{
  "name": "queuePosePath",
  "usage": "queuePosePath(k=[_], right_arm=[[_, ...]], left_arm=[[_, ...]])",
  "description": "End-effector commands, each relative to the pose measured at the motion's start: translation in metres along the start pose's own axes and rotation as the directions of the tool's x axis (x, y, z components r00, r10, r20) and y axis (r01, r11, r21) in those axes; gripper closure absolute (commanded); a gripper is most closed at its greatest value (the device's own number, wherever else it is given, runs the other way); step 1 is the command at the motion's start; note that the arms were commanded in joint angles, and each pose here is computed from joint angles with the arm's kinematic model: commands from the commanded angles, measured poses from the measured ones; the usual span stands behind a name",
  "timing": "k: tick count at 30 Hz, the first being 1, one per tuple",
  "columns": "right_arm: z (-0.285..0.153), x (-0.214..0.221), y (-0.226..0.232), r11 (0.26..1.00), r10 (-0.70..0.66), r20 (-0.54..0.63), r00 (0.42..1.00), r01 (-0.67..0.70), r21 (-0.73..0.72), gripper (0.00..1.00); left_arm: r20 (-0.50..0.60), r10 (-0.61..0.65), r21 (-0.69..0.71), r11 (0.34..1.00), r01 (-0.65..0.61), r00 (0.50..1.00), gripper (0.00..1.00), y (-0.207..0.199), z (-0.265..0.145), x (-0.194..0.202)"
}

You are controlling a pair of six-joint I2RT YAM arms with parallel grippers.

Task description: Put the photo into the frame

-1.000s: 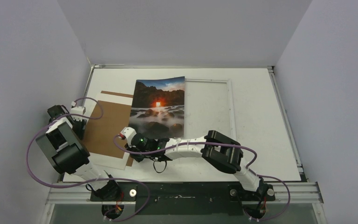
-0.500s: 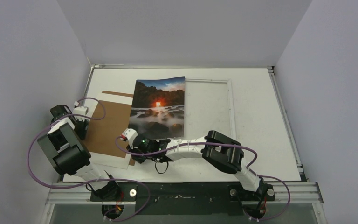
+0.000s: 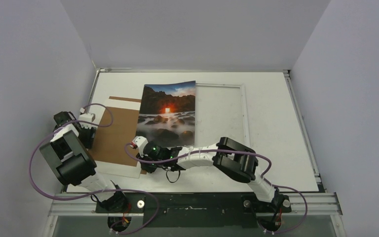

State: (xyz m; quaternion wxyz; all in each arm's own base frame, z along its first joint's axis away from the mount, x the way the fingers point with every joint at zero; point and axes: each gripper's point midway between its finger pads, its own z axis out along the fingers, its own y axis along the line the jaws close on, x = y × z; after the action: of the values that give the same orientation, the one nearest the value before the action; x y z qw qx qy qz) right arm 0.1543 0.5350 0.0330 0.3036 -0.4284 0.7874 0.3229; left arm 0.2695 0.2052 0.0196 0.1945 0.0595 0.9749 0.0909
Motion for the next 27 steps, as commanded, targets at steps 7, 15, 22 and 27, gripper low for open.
queuePosePath(k=[7,15,22,27], right_arm=[[-0.009,0.026,-0.041,0.997,0.049,-0.041,0.998,-0.046,0.067,0.95],[-0.017,0.067,-0.058,0.991,0.061,-0.124,0.99,-0.046,0.123,0.95],[-0.017,0.084,-0.067,0.986,0.055,-0.169,0.984,-0.027,0.163,0.95],[-0.018,0.085,-0.073,0.982,0.054,-0.183,0.982,-0.019,0.187,0.95]], left_arm=[[-0.079,-0.009,0.168,0.986,0.022,0.997,0.48,-0.036,-0.005,0.024],[-0.075,-0.011,0.079,0.997,0.017,0.997,0.45,-0.002,-0.01,0.03],[-0.098,-0.005,0.006,1.0,0.006,0.995,0.46,0.021,-0.002,0.045],[-0.095,-0.004,-0.05,0.999,-0.001,0.995,0.46,0.035,0.0,0.049]])
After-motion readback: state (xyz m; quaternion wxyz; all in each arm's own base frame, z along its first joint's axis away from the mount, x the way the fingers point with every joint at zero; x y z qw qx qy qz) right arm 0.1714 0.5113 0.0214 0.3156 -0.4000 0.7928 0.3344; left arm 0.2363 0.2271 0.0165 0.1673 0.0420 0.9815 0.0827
